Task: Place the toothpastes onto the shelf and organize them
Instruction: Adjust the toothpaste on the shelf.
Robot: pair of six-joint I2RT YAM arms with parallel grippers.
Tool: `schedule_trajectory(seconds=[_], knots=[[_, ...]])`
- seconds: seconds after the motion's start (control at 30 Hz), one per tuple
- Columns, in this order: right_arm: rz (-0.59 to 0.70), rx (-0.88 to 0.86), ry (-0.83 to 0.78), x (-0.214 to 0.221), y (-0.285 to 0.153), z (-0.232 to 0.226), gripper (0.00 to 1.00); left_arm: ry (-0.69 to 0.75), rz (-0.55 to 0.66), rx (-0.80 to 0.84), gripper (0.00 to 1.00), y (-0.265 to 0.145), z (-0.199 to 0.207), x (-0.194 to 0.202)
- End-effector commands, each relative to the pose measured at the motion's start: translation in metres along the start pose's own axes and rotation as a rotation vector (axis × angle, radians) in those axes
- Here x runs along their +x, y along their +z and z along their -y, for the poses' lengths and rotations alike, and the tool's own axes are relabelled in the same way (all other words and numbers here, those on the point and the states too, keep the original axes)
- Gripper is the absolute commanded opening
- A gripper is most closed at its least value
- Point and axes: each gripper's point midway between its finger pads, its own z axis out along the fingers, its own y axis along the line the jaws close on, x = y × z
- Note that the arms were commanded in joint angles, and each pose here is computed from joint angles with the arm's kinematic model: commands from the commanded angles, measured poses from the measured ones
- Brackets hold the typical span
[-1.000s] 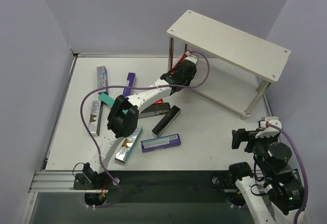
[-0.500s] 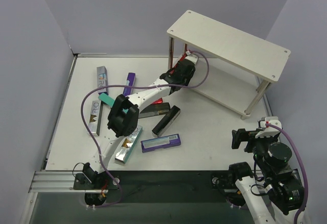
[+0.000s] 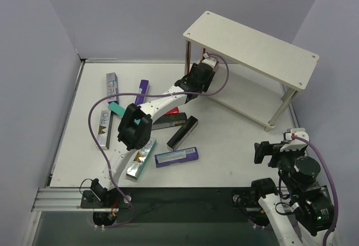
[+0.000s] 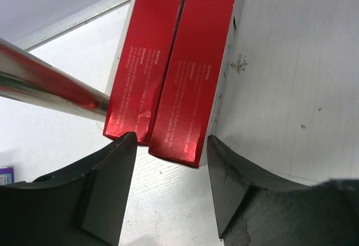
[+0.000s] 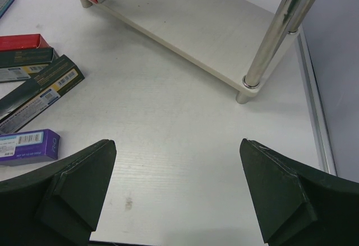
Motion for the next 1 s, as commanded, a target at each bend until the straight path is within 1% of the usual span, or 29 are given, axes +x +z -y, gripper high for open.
schedule_trajectory(seconds=[0.0,0.13,0.23,0.27,0.3,0.33,0.37,0.4,0.47,0.57,0.67,0.7,0.73,0.77,0.8,0.83,0.87,0.9,0.93,0.97], knots=[[0.004,-0.018,-0.012,-0.006,0.002,-0.003,1.0,-0.076,0.145,-0.027,0.64,-0.015,-0.012,-0.057],[0.003,-0.021,-0.013,-0.006,0.002,-0.004,1.0,-0.087,0.161,-0.031,0.65,-0.023,-0.013,-0.065],[0.006,-0.021,-0.014,-0.006,0.002,-0.003,1.0,-0.1,0.174,-0.013,0.68,-0.035,-0.01,-0.074],[0.007,-0.021,-0.014,-0.006,0.002,-0.003,1.0,-0.119,0.164,-0.007,0.68,-0.037,-0.009,-0.07],[0.007,-0.023,-0.014,-0.006,0.002,-0.004,1.0,-0.143,0.178,0.005,0.69,-0.046,-0.01,-0.079],[0.006,-0.02,-0.012,-0.006,0.002,-0.003,1.0,-0.179,0.179,0.01,0.69,-0.05,-0.011,-0.079],[0.007,-0.021,-0.014,-0.006,0.001,-0.003,1.0,-0.186,0.157,0.007,0.69,-0.05,-0.012,-0.067],[0.007,-0.021,-0.013,-0.006,0.001,-0.003,1.0,-0.215,0.183,0.013,0.69,-0.061,-0.015,-0.077],[0.006,-0.021,-0.013,-0.006,0.002,-0.003,1.0,-0.246,0.187,0.018,0.7,-0.07,-0.018,-0.075],[0.004,-0.024,-0.011,-0.005,0.002,-0.004,1.0,-0.239,0.174,0.019,0.72,-0.084,-0.028,-0.063],[-0.002,-0.031,-0.009,-0.004,0.003,-0.006,1.0,-0.189,0.137,0.027,0.77,-0.097,-0.042,-0.042],[-0.003,-0.03,-0.009,-0.004,0.004,-0.006,1.0,-0.189,0.147,0.038,0.79,-0.107,-0.05,-0.047],[-0.008,-0.03,-0.007,-0.003,0.004,-0.006,1.0,-0.163,0.102,0.041,0.8,-0.107,-0.054,-0.023],[-0.013,-0.03,-0.009,-0.003,0.005,-0.006,1.0,-0.166,0.088,0.048,0.82,-0.107,-0.066,-0.017],[-0.016,-0.059,-0.008,-0.003,0.006,-0.011,1.0,-0.175,0.094,0.056,0.82,-0.119,-0.076,-0.018],[-0.019,-0.065,-0.007,-0.002,0.006,-0.012,1.0,-0.171,0.057,0.061,0.82,-0.119,-0.082,0.001],[-0.026,-0.077,-0.006,-0.002,0.007,-0.015,1.0,-0.177,0.039,0.05,0.83,-0.121,-0.095,0.009],[-0.029,-0.082,-0.001,-0.002,0.008,-0.016,1.0,-0.184,0.051,0.045,0.84,-0.131,-0.104,0.007],[-0.03,-0.091,0.003,-0.002,0.009,-0.018,1.0,-0.174,0.011,0.033,0.86,-0.132,-0.11,0.028],[-0.035,-0.106,0.006,-0.002,0.01,-0.021,1.0,-0.179,-0.013,0.019,0.87,-0.137,-0.117,0.036]])
